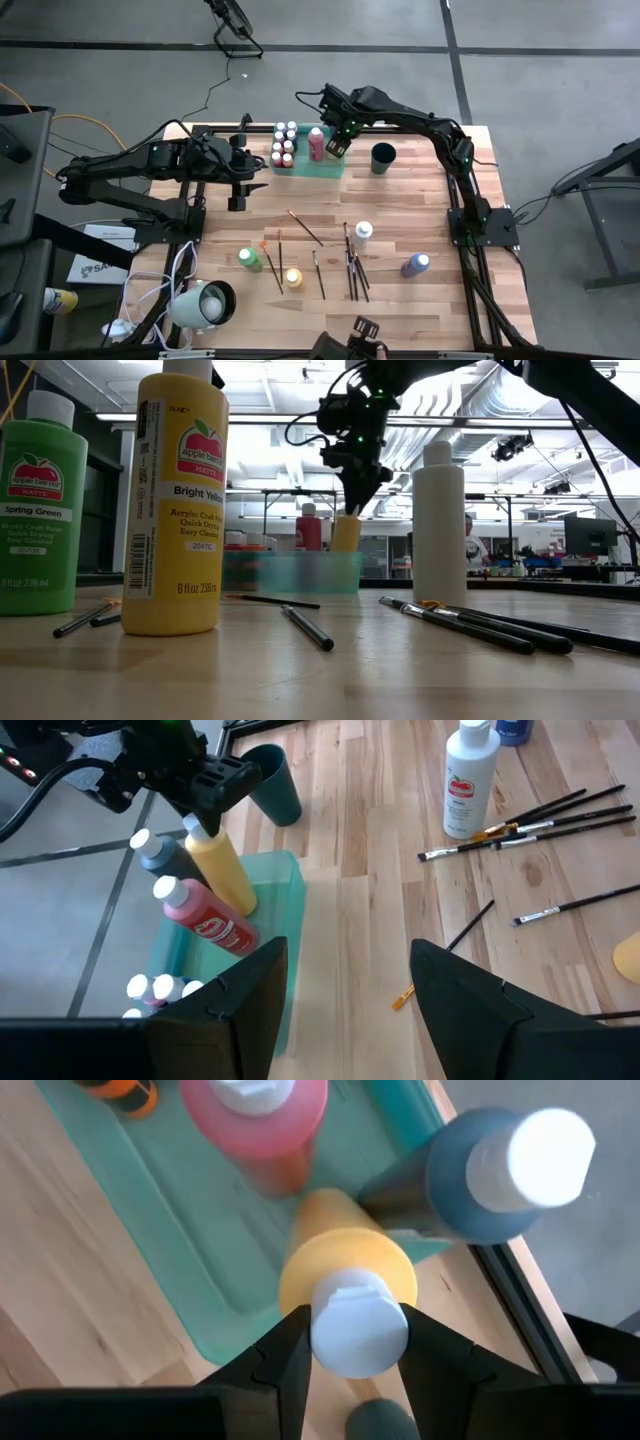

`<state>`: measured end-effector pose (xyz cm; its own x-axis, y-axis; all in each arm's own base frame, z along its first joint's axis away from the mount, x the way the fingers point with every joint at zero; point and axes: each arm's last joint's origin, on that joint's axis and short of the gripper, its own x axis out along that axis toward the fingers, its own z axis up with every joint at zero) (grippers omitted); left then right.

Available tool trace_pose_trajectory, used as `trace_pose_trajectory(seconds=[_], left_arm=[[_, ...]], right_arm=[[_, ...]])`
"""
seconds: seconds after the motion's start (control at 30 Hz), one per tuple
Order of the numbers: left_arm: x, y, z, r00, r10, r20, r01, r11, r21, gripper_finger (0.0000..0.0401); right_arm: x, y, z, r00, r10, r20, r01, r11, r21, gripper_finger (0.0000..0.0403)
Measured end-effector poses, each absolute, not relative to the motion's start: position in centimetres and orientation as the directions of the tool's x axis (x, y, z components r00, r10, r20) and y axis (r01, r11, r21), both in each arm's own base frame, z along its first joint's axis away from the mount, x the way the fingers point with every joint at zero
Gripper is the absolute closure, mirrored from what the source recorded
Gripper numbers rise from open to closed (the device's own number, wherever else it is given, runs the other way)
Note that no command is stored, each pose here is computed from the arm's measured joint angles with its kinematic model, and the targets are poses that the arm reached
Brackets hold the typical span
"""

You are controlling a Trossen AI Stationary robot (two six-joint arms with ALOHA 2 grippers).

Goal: Pick & Place Paint Supplies
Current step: Put the large yellow paint bottle into the green bin

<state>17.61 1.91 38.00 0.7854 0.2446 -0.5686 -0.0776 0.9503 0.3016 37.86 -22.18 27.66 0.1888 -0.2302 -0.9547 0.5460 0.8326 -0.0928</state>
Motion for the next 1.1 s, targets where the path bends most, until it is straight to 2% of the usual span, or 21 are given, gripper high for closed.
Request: trace_pose_trajectory(seconds=[0.5,0.87,1.1], left_arm=[[17.61,1.91,38.00,0.785,0.245,-0.569,-0.077,0.950,0.302,0.0195],[17.61,1.91,38.00,0.785,0.245,-0.569,-0.077,0.950,0.303,0.0195],[17.60,1.91,37.99,0.785,0.244,-0.570,-0.077,0.950,0.301,0.0195]], right_arm=[[37.34,-22.11,28.15,0.176,-0.235,-0.956,0.572,0.815,-0.095,0.0281],[38.04,-22.80,28.51,0.263,-0.285,-0.922,0.587,0.805,-0.082,0.0273],[38.06,-22.83,28.56,0.267,-0.287,-0.920,0.588,0.805,-0.080,0.0266]])
